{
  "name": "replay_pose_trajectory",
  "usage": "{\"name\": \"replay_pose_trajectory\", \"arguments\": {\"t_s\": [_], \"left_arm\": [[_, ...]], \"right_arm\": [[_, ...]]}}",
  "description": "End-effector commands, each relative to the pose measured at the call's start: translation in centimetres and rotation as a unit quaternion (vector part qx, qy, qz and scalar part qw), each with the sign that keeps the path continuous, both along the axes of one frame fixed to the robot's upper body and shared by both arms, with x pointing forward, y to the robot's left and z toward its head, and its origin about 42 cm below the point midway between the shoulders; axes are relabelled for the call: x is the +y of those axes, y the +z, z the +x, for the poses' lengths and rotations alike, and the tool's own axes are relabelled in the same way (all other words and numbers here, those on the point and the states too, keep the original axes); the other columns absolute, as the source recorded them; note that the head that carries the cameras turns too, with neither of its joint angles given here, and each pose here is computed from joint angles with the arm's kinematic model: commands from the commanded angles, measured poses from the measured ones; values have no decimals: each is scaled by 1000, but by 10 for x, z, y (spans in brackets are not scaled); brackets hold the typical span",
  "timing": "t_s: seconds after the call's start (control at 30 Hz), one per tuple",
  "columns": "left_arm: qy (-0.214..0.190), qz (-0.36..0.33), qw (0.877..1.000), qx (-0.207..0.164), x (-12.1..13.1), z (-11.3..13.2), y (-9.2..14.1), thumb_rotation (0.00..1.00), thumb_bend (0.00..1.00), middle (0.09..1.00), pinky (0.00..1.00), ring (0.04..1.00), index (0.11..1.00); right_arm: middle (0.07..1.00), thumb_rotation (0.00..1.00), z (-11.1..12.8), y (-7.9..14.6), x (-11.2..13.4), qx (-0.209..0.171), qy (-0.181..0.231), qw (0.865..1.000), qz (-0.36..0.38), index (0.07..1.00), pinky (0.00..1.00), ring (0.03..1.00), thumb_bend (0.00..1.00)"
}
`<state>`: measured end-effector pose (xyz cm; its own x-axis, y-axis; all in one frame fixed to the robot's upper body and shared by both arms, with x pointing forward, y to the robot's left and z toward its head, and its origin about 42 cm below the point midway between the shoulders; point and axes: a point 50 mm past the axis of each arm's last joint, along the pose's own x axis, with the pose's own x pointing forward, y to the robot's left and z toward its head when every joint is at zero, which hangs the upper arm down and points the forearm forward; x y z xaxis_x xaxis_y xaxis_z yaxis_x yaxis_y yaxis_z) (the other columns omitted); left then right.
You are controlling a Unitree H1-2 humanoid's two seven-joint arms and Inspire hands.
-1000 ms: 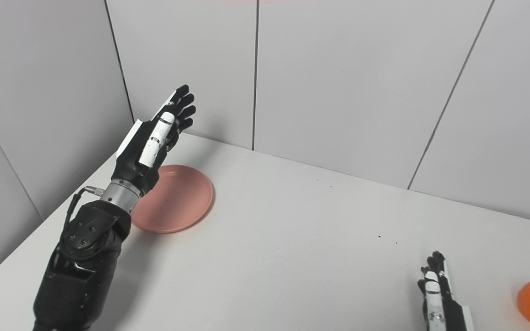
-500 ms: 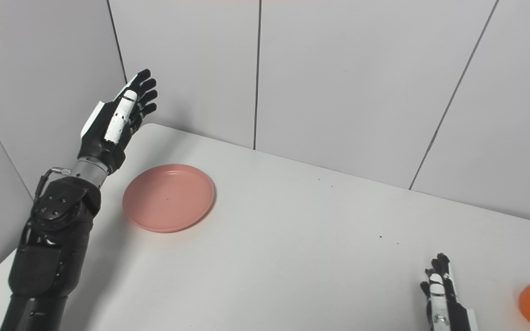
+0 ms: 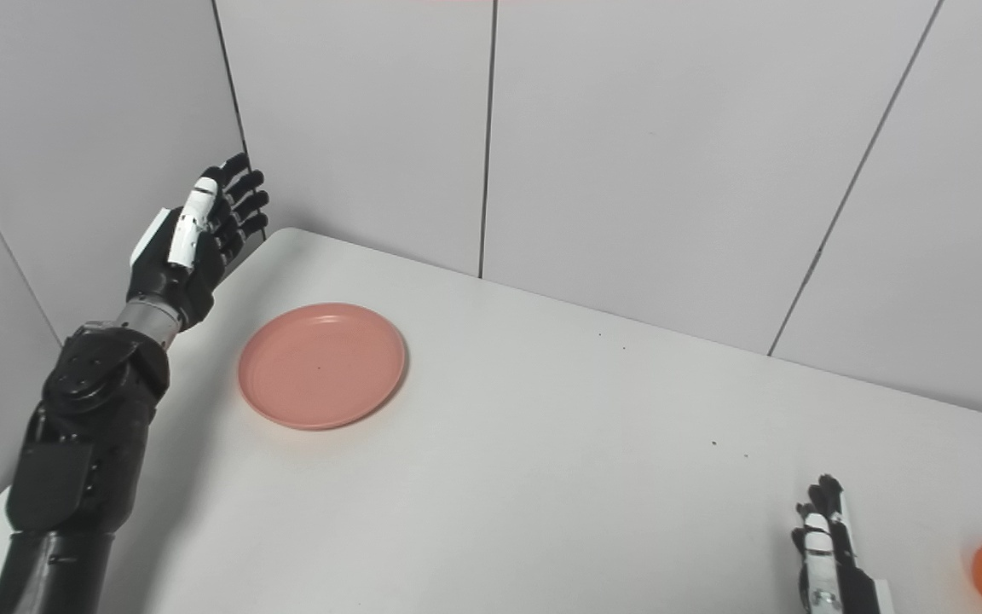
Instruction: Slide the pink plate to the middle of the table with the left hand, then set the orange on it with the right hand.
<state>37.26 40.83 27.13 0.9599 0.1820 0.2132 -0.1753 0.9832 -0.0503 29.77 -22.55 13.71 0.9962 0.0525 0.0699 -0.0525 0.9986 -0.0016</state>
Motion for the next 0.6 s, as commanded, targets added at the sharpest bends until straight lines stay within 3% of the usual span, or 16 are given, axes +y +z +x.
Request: {"name": "replay_pose_trajectory", "arguments": {"t_s": [0.0, 0.57], "left_arm": [[3, 8, 999, -34, 7, 2, 21, 1000, 309, 941, 946, 941, 914], [-2, -31, 999, 23, 19, 12, -17, 1000, 279, 956, 970, 961, 943]], "right_arm": [[1000, 1000, 4, 16, 0, -34, 8, 999, -1, 1000, 1000, 1000, 28], [1000, 1000, 4, 16, -1, -35, 9, 999, 2, 1000, 1000, 1000, 35]]}}
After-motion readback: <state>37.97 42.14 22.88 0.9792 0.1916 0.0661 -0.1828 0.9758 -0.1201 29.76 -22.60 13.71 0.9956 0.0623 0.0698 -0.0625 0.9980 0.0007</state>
